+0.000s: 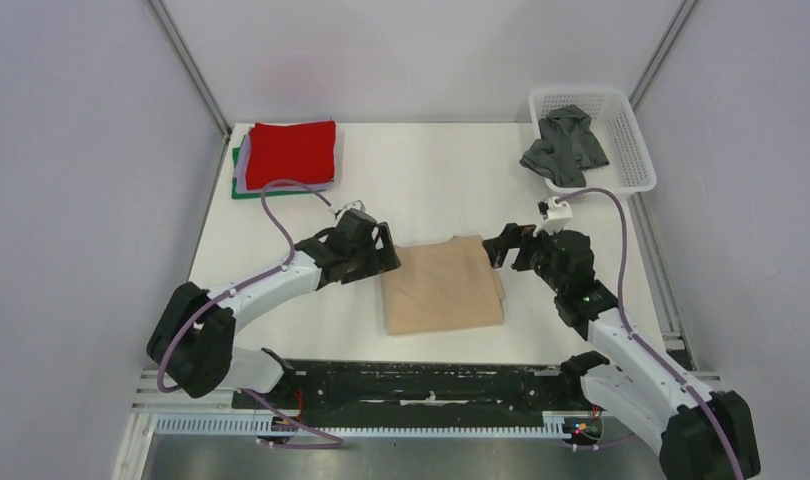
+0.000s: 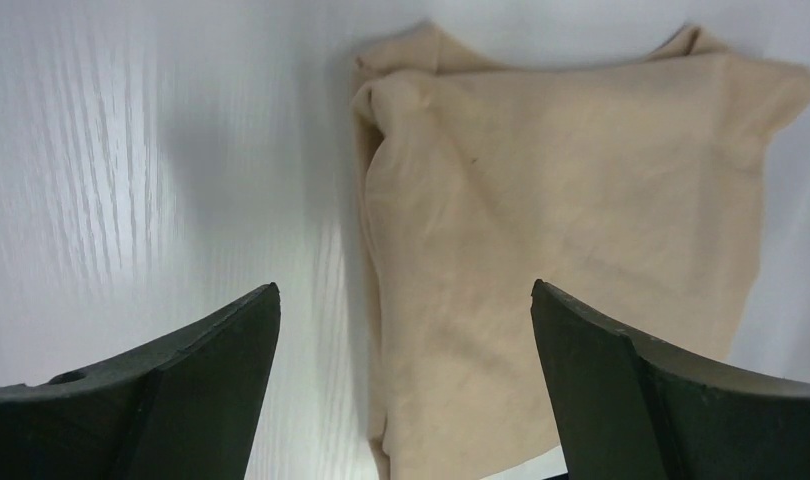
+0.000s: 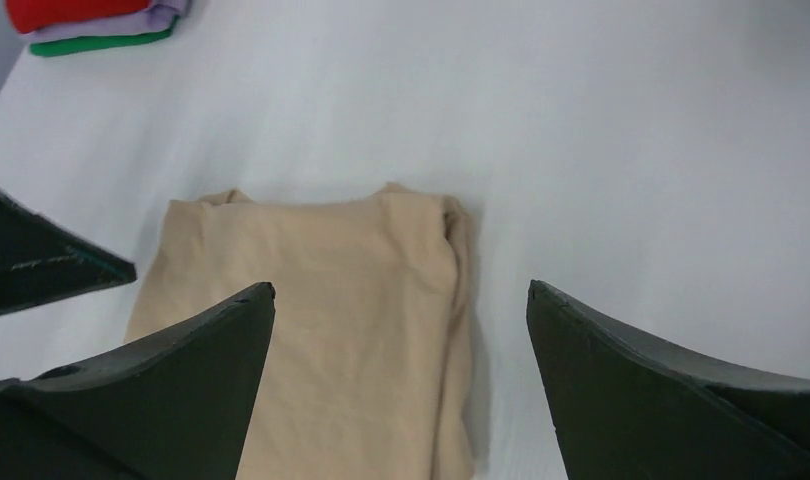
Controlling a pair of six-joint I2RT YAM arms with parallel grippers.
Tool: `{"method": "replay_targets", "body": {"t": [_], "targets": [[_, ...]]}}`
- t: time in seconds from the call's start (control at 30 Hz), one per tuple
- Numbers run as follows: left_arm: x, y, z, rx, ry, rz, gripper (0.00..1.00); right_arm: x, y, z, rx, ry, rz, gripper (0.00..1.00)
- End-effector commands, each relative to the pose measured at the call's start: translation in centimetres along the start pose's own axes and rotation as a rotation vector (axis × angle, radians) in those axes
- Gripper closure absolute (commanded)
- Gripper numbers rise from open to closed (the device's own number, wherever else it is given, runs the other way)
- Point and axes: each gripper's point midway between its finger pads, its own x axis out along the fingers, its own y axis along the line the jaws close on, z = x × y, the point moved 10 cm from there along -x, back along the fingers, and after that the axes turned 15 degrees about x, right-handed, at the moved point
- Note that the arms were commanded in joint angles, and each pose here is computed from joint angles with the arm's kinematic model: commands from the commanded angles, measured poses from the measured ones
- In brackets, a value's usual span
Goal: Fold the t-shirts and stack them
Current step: Put the neatly folded tshirt into the corner of the board with the left arm
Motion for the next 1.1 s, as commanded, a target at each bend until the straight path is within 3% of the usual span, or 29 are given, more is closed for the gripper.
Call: {"method": "replay_targets", "body": {"t": [0.0, 0.13, 0.43, 0.57, 0.73, 0.83, 1.07], "targets": [[0.7, -0.3, -1.6, -0.037, 0.026, 0.056, 0.0, -2.1, -2.5, -1.0, 0.052, -0.103, -0.228, 0.02], [2.0, -0.3, -2.3, -0.053, 0.034, 0.086, 0.01, -3.7, -3.3, -1.6, 0.026, -0.116, -0.285, 0.02], [5.0, -2.3, -4.1, -0.017, 0.11, 0.085, 0.28, -4.2, -4.1, -2.1, -0.026, -0.105, -0.333, 0.02], [6.0, -3.0, -4.7, 0.018, 0.129, 0.187, 0.4, -4.0, -4.5, -2.5, -0.05, -0.076, -0.353, 0.02], [7.8, -3.4, -4.1, 0.115, 0.151, 0.379, 0.65, -3.9, -4.9, -2.8, -0.064, -0.068, -0.379, 0.02], [8.9, -3.7, -3.8, 0.159, 0.159, 0.4, 0.98, -4.1, -5.1, -2.9, -0.072, -0.071, -0.39, 0.02], [7.7, -3.9, 1.9, 0.416, 0.007, 0.636, 0.98, -4.4, -5.2, -2.7, -0.071, -0.108, -0.391, 0.02]]}}
